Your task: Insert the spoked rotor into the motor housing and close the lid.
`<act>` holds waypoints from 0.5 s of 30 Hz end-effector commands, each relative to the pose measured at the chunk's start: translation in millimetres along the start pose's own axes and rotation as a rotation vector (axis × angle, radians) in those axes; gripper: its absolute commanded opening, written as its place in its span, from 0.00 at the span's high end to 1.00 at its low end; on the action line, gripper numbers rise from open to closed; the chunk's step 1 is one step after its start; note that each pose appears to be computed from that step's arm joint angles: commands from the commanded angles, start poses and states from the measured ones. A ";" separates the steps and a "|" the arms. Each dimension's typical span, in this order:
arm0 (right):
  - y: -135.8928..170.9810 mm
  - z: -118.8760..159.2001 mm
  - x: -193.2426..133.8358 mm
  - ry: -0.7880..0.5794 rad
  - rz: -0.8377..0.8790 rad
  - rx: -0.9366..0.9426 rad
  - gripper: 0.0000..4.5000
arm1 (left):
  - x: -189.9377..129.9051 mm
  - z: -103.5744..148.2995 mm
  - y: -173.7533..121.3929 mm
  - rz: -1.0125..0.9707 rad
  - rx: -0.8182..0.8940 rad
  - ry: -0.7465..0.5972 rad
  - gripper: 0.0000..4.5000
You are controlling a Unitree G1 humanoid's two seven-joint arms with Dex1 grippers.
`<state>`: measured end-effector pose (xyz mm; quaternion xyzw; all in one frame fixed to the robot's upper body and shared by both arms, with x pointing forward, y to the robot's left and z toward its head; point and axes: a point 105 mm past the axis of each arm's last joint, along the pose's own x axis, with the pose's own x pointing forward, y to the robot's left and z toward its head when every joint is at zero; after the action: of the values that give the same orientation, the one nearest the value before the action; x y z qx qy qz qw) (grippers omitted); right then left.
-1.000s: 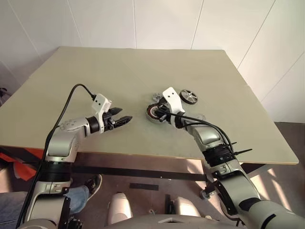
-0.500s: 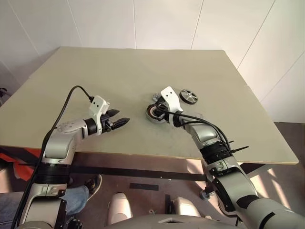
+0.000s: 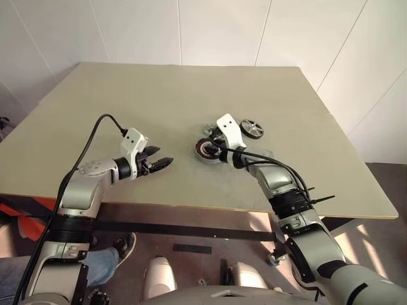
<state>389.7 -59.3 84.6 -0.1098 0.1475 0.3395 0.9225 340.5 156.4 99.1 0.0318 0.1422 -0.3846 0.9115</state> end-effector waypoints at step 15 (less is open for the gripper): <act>15.2 2.9 7.8 -0.013 0.048 0.027 0.99 | 0.8 3.1 2.0 0.012 0.047 0.002 0.19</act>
<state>388.4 -49.3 85.9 -0.0884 0.1472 0.3527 0.9198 341.1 155.8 93.7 0.0377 0.1489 -0.3831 0.9109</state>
